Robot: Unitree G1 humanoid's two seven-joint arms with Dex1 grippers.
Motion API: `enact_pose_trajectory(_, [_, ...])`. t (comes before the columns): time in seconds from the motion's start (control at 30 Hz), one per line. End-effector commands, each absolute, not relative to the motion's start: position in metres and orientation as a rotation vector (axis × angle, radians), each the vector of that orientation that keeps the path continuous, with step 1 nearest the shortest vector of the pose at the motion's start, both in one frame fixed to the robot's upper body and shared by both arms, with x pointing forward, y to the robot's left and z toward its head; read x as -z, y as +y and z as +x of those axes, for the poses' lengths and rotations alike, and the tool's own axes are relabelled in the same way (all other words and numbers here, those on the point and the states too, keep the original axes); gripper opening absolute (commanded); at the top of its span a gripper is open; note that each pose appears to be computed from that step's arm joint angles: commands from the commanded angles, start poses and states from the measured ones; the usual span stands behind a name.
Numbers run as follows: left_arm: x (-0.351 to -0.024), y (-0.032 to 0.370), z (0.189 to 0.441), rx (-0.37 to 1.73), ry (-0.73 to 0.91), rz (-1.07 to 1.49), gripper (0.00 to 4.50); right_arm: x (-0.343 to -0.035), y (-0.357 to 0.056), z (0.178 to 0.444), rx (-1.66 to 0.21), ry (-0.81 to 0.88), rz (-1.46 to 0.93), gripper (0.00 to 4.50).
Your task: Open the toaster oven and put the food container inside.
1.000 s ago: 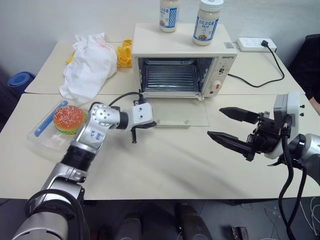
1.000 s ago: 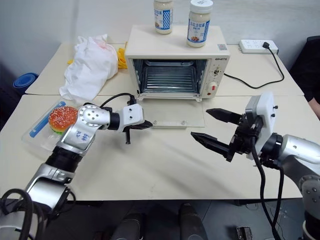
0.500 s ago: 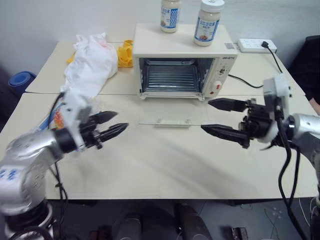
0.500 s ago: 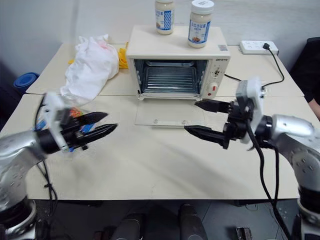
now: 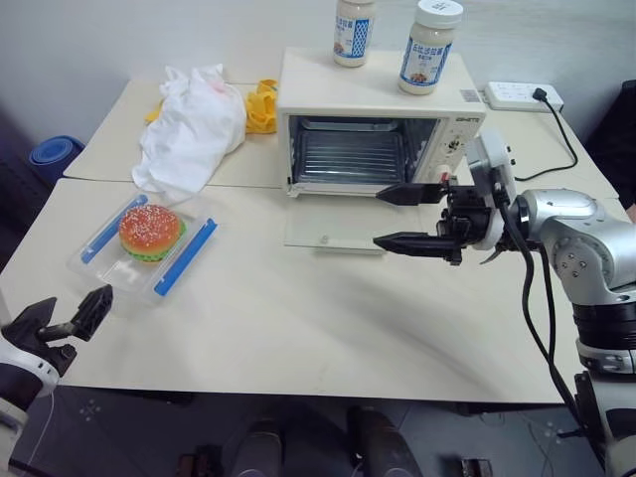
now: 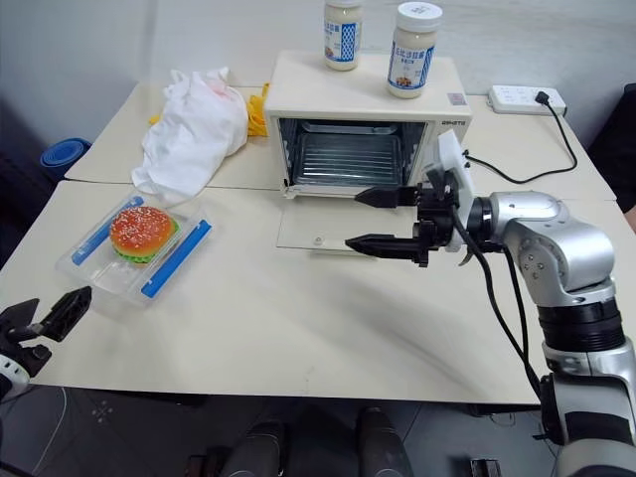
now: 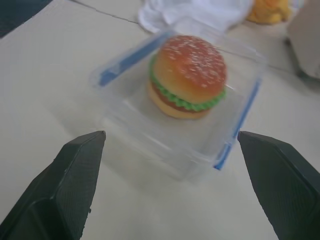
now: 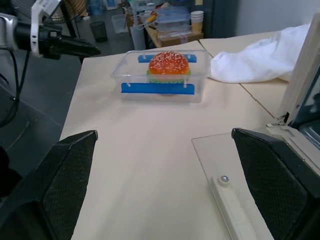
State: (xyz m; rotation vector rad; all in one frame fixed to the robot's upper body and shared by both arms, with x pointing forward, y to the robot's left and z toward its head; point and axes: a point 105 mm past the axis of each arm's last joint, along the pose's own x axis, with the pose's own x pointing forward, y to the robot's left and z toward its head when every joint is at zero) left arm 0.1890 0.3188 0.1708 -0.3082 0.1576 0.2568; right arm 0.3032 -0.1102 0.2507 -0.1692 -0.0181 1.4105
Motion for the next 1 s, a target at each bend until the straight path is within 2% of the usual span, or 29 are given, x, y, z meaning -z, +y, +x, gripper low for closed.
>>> enact_pose_trajectory(0.03, [-0.172, 0.341, 0.194, -0.408, 0.127, -0.376, 4.49, -0.266, -0.107, 0.292, -1.457, -0.093, -0.205, 4.5])
enact_pose_trajectory(0.2, [-0.171, 0.344, 0.22, -0.413, 0.161, -0.421, 4.49, -0.273, -0.106, 0.274, -1.521, -0.115, -0.179, 4.5])
enact_pose_trajectory(0.33, [-0.158, 0.339, 0.243, -0.386, 0.249, -0.468, 4.49, -0.272, -0.104, 0.265, -1.531, -0.116, -0.176, 4.5])
enact_pose_trajectory(0.57, [-0.138, 0.344, 0.248, -0.437, 0.36, -0.481, 4.49, -0.27, -0.1, 0.261, -1.507, -0.125, -0.163, 4.5])
enact_pose_trajectory(0.67, [-0.14, 0.343, 0.254, -0.436, 0.364, -0.484, 3.94, -0.269, -0.099, 0.259, -1.503, -0.123, -0.161, 4.5])
enact_pose_trajectory(0.9, [-0.145, 0.347, 0.264, -0.453, 0.385, -0.475, 1.83, -0.269, -0.101, 0.257, -1.479, -0.12, -0.169, 4.5])
enact_pose_trajectory(1.0, [-0.145, 0.352, 0.265, -0.467, 0.4, -0.475, 1.18, -0.269, -0.104, 0.257, -1.462, -0.118, -0.17, 4.5])
